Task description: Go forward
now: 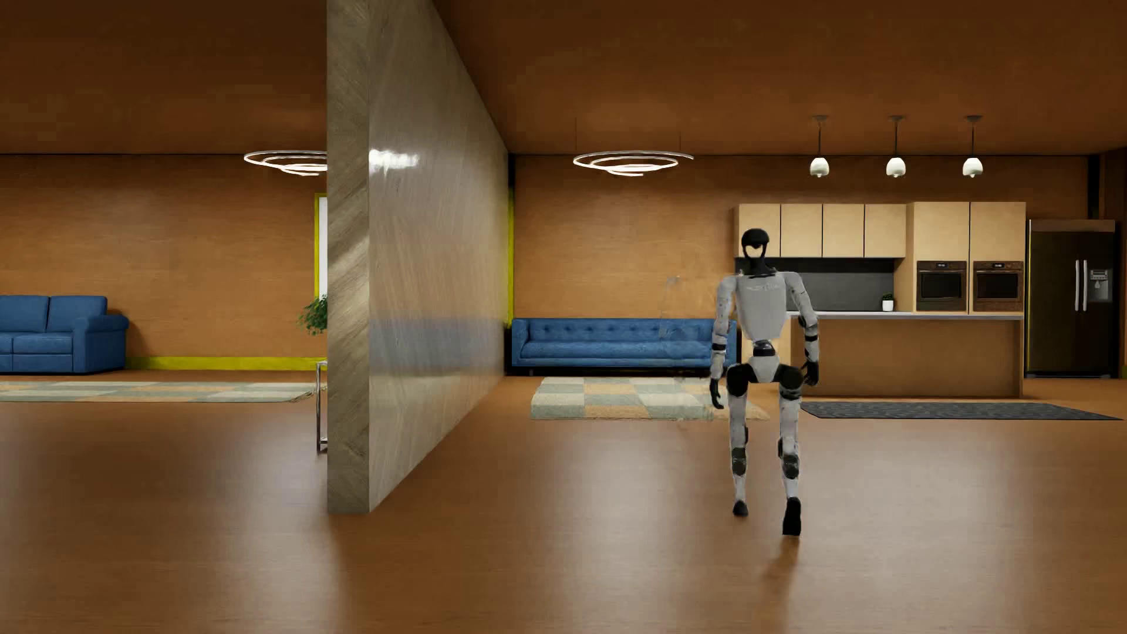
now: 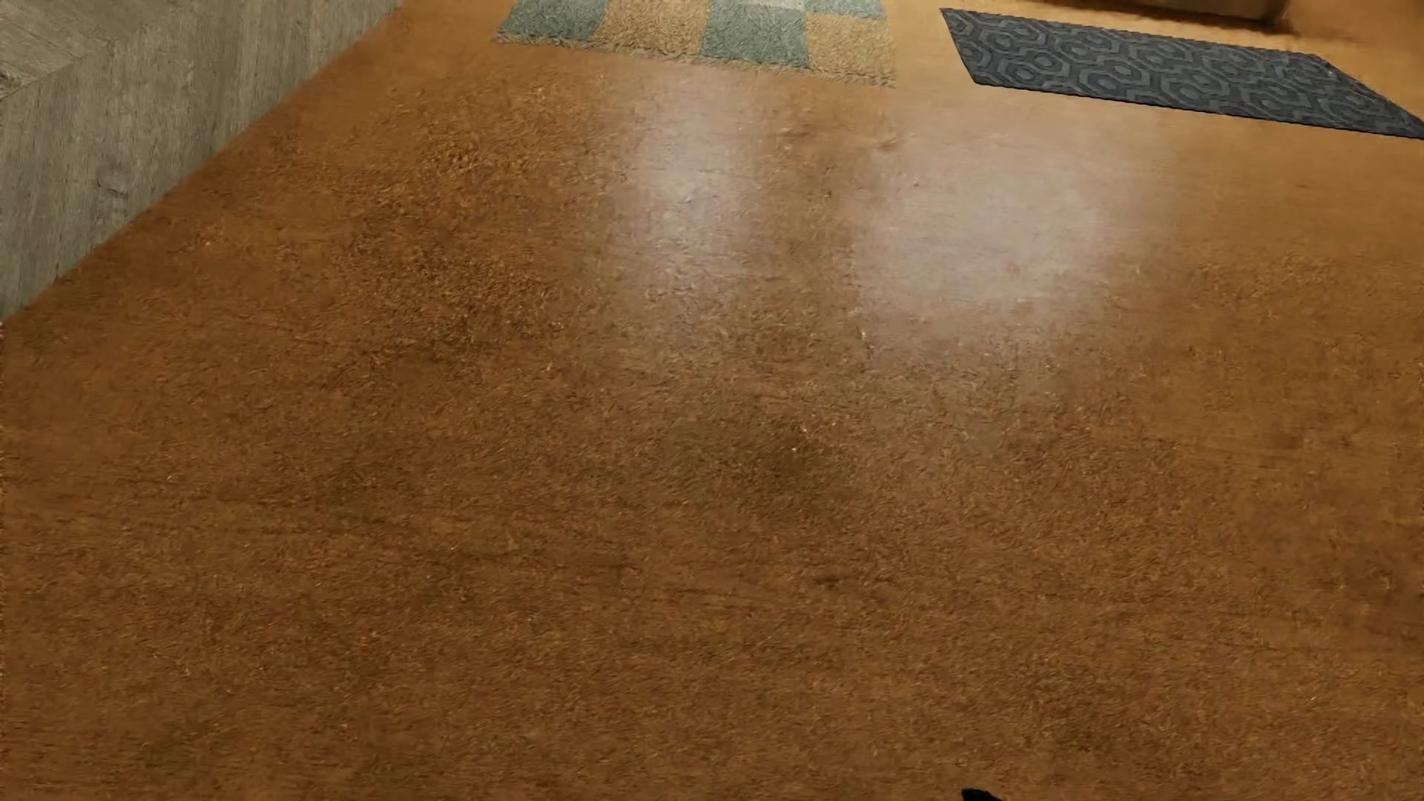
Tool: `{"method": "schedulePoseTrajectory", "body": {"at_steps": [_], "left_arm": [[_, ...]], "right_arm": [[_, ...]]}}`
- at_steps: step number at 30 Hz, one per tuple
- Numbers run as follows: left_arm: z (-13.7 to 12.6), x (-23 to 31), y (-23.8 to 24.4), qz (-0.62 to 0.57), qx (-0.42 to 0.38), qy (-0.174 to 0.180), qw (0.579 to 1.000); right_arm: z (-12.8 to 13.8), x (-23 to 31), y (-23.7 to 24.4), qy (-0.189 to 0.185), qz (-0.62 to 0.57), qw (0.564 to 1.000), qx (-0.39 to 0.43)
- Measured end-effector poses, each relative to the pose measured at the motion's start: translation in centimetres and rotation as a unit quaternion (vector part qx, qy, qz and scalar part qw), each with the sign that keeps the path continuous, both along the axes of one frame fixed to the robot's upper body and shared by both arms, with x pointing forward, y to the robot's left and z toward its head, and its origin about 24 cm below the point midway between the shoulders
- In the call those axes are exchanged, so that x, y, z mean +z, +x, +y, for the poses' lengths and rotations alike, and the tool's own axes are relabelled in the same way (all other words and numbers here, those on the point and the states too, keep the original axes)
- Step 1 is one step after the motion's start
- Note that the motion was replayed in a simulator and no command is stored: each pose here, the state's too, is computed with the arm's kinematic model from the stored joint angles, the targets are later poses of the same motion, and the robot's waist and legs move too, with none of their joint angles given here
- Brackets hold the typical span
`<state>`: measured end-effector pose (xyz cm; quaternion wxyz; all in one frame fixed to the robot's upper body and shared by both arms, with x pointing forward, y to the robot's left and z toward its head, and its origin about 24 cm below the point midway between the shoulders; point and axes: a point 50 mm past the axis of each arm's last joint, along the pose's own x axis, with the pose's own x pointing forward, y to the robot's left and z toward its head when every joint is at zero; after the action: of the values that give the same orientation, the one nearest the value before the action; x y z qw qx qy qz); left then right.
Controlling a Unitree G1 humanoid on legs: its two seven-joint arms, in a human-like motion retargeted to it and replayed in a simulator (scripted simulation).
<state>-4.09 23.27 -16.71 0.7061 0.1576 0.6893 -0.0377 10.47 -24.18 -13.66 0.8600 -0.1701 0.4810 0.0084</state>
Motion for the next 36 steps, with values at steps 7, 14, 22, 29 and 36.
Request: {"method": "schedulePoseTrajectory", "body": {"at_steps": [7,14,22,29,36], "left_arm": [[0.3,0.9,9.8,-0.149,-0.042,-0.005,0.988],[1.5,3.9,17.5,-0.280,-0.041,0.008,0.959],[-0.1,0.5,8.7,-0.126,-0.057,-0.011,0.990],[0.1,0.3,3.6,-0.068,-0.028,-0.007,0.997],[-1.0,-0.1,3.3,-0.050,-0.055,-0.021,0.997]], "right_arm": [[2.4,-2.2,-7.4,0.016,0.124,0.990,0.059],[3.7,-2.9,-12.3,0.028,0.202,0.975,0.085],[1.6,-2.3,-8.4,0.006,0.143,0.988,0.057],[-0.6,0.9,1.8,-0.022,-0.017,0.998,0.051],[1.3,-0.8,-1.7,-0.002,0.041,0.996,0.075]]}}
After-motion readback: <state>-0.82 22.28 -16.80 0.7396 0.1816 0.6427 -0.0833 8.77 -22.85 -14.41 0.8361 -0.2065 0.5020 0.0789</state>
